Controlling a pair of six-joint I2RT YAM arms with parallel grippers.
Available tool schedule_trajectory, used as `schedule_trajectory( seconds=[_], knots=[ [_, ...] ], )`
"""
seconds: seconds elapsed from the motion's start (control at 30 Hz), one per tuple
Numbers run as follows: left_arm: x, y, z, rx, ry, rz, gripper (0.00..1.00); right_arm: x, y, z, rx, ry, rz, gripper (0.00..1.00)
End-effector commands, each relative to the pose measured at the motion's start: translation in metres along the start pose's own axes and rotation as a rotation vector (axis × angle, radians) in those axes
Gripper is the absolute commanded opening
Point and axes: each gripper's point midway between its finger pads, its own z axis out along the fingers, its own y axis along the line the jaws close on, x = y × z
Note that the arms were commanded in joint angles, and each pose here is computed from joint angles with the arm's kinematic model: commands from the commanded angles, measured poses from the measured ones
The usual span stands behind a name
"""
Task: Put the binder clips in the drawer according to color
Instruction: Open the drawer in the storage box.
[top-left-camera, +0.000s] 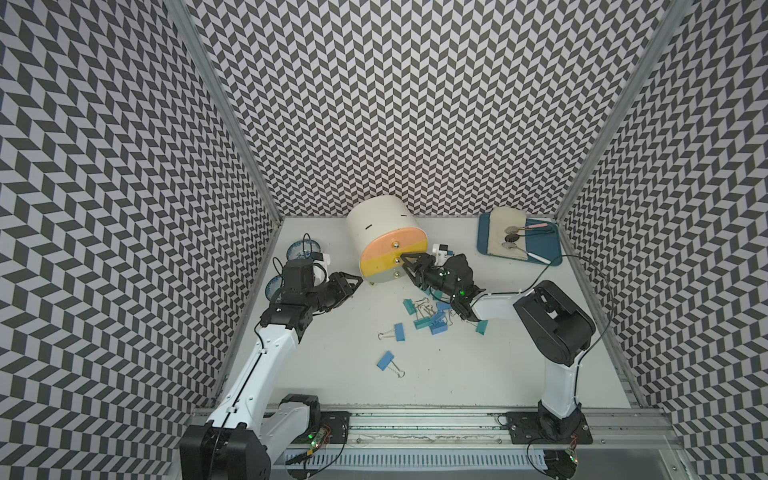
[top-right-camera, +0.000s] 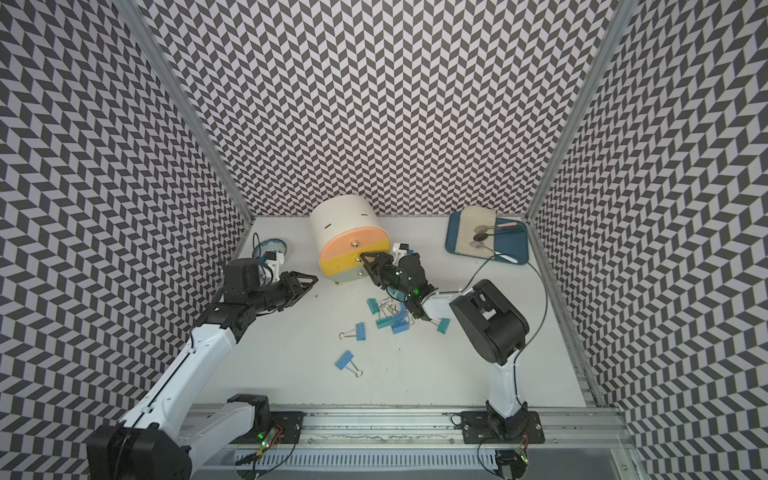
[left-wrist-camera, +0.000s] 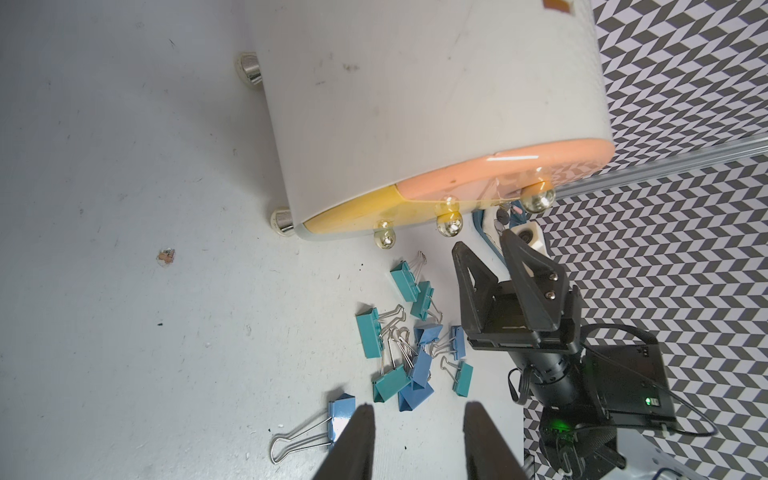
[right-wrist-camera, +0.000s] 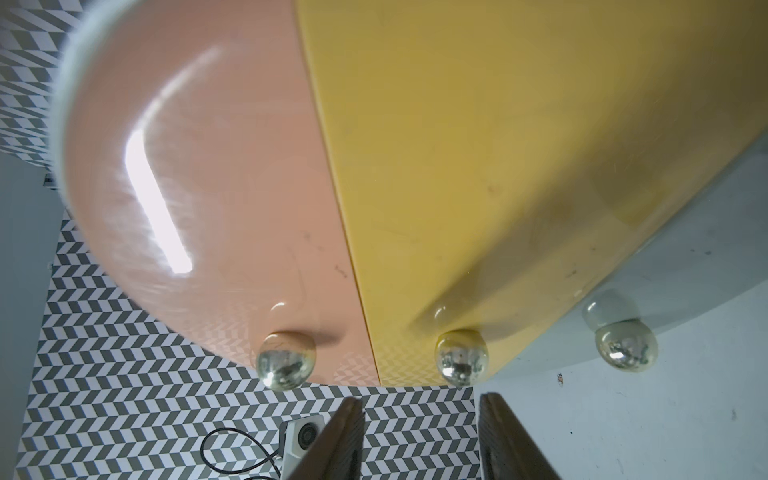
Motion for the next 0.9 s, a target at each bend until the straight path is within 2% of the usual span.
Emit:
schedule_trajectory(
  seconds=[0.0, 0.87],
  knots=[
    [-0.001, -0.002, 0.001, 0.020, -0.003, 0.011, 0.39, 0.002, 0.012, 0.006, -0.061, -0.003, -0.006, 0.48],
    [0.002, 0.002, 0.003, 0.011, 0.006, 0.013, 0.40, 0.004, 0.002, 0.027, -0.059, 0.006, 0.029, 0.43]
  ],
)
